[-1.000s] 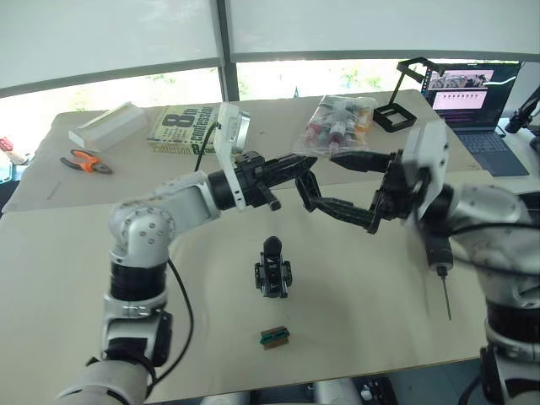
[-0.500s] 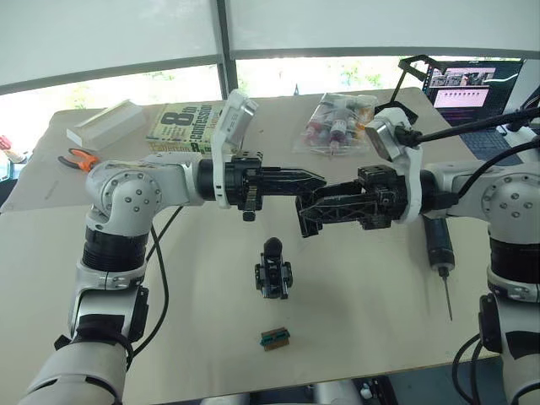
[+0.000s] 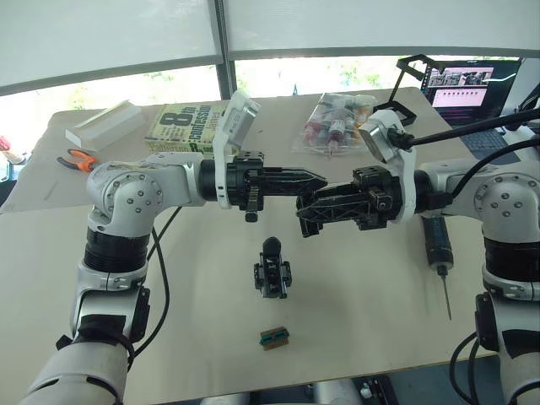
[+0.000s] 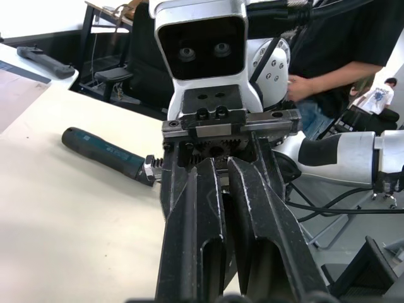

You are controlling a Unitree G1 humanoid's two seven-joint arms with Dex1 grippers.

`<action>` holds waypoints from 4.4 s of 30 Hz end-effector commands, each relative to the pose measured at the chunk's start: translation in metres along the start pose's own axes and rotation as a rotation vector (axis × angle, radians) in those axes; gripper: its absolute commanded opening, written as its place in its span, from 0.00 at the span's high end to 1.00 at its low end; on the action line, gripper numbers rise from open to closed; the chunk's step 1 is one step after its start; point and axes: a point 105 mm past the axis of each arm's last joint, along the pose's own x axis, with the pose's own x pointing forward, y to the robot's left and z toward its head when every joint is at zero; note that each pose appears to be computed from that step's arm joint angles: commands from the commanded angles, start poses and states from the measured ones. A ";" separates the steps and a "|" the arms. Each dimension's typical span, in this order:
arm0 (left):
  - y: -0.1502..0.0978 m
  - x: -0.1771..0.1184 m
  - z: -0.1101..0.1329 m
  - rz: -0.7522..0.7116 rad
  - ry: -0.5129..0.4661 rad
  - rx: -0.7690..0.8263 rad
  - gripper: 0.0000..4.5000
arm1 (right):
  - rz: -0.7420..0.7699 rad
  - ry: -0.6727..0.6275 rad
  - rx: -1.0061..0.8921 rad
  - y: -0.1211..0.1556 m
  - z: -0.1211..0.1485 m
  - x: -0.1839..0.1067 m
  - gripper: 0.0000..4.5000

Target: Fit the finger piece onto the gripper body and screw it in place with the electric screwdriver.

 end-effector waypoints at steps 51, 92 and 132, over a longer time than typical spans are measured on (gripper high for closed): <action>0.008 -0.045 -0.172 0.191 0.340 0.489 0.00 | 0.250 -0.080 -0.586 0.030 -0.059 0.026 0.92; 0.029 -0.037 -0.204 0.173 0.332 0.464 0.00 | 0.248 -0.055 -0.632 0.020 -0.075 0.020 0.92; 0.035 -0.024 -0.199 0.321 0.266 0.432 0.48 | 0.188 0.000 -0.555 0.003 -0.085 0.063 0.92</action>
